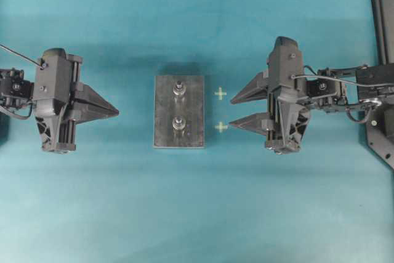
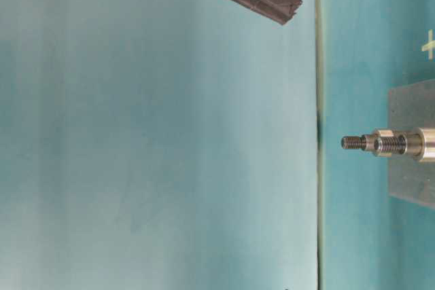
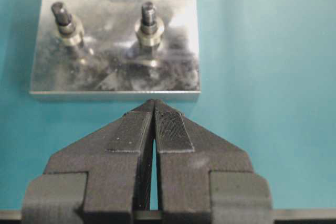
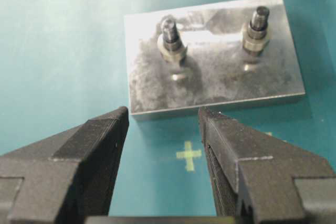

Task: Insert the washer onto the shaft.

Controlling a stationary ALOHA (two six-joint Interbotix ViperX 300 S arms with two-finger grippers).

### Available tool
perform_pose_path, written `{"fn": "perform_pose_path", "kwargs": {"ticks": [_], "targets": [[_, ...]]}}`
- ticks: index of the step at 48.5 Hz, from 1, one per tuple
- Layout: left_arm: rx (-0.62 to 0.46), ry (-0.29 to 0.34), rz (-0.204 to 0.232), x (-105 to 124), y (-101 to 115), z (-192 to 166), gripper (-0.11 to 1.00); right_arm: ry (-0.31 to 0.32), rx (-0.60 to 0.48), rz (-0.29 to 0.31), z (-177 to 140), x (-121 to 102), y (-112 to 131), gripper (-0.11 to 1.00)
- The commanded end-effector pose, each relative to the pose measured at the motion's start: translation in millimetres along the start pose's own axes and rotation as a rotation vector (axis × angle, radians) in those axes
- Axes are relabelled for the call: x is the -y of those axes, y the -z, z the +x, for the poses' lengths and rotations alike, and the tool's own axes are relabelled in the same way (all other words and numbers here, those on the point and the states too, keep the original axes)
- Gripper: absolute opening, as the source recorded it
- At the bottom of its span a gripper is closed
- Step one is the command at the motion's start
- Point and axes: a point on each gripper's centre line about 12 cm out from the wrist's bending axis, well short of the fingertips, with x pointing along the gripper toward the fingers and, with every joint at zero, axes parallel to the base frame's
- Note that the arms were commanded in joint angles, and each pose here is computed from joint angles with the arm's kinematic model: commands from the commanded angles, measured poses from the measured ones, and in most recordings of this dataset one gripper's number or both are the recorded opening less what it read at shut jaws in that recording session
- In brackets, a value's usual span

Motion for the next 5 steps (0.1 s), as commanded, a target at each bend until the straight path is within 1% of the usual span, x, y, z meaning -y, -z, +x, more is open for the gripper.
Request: {"fn": "perform_pose_path", "kwargs": {"ticks": [1, 5], "targets": [[0.021, 0.001, 0.002, 0.4, -6.0, -0.8, 0.00, -0.006, 0.032, 0.008, -3.8, -1.8, -7.5, 0.58], [0.021, 0.001, 0.004, 0.4, -6.0, -0.8, 0.00, -0.005, 0.024, 0.008, -3.0, -1.5, -5.9, 0.58]]}}
